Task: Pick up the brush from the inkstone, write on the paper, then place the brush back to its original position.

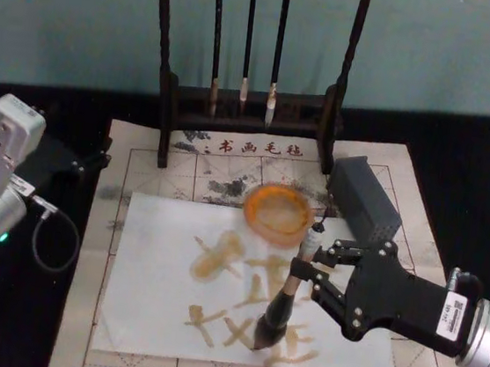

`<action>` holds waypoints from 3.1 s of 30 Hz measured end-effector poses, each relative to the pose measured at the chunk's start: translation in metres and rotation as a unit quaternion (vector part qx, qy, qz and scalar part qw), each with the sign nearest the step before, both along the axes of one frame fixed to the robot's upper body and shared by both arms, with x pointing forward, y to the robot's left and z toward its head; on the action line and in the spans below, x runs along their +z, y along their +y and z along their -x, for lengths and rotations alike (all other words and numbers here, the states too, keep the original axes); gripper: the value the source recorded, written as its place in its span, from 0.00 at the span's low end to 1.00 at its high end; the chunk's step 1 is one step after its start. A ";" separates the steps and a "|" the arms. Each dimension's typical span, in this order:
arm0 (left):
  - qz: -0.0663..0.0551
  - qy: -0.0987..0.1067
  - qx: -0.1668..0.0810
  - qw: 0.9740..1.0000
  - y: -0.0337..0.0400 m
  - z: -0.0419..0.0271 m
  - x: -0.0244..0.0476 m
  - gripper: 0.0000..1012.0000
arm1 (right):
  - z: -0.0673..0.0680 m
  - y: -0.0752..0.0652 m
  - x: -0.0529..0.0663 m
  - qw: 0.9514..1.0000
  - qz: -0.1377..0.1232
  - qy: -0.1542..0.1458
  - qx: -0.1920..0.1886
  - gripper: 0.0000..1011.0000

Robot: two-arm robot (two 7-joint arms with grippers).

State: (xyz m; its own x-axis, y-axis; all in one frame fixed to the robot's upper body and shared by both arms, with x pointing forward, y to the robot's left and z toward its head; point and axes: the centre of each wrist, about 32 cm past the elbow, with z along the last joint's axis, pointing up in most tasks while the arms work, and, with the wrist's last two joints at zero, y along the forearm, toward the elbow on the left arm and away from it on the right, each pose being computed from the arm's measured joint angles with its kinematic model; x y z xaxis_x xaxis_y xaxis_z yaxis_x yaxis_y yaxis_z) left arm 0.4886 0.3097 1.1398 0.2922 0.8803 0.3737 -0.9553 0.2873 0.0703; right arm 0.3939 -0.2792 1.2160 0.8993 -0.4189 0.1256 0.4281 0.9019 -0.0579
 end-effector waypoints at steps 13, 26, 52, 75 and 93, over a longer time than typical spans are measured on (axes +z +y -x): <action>0.000 0.000 0.000 1.000 0.0000 0.0000 0.0000 0.99 | -0.010 -0.001 0.014 0.999 -0.034 -0.025 -0.023 0.18; 0.000 0.000 0.000 1.000 0.0000 0.0000 0.0000 0.99 | -0.038 0.003 0.020 0.989 -0.107 -0.004 -0.098 0.18; 0.000 0.000 0.000 1.000 0.0000 0.0000 0.0000 0.99 | -0.091 0.016 0.010 0.915 -0.222 0.212 -0.264 0.18; 0.000 0.000 0.000 1.000 0.0000 0.0000 0.0000 0.99 | -0.104 0.029 -0.002 0.838 -0.274 0.286 -0.376 0.18; 0.000 0.000 0.000 1.000 0.0000 0.0000 0.0000 0.99 | -0.108 0.032 -0.011 0.815 -0.283 0.306 -0.403 0.18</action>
State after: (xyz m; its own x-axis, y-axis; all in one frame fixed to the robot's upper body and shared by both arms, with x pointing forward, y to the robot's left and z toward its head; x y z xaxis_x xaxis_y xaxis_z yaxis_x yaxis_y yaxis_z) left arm 0.4886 0.3097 1.1398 0.2922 0.8803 0.3737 -0.9553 0.2873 0.0703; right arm 0.5023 -0.2468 1.2047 0.1253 -0.7402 -0.6606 0.9418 0.2981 -0.1553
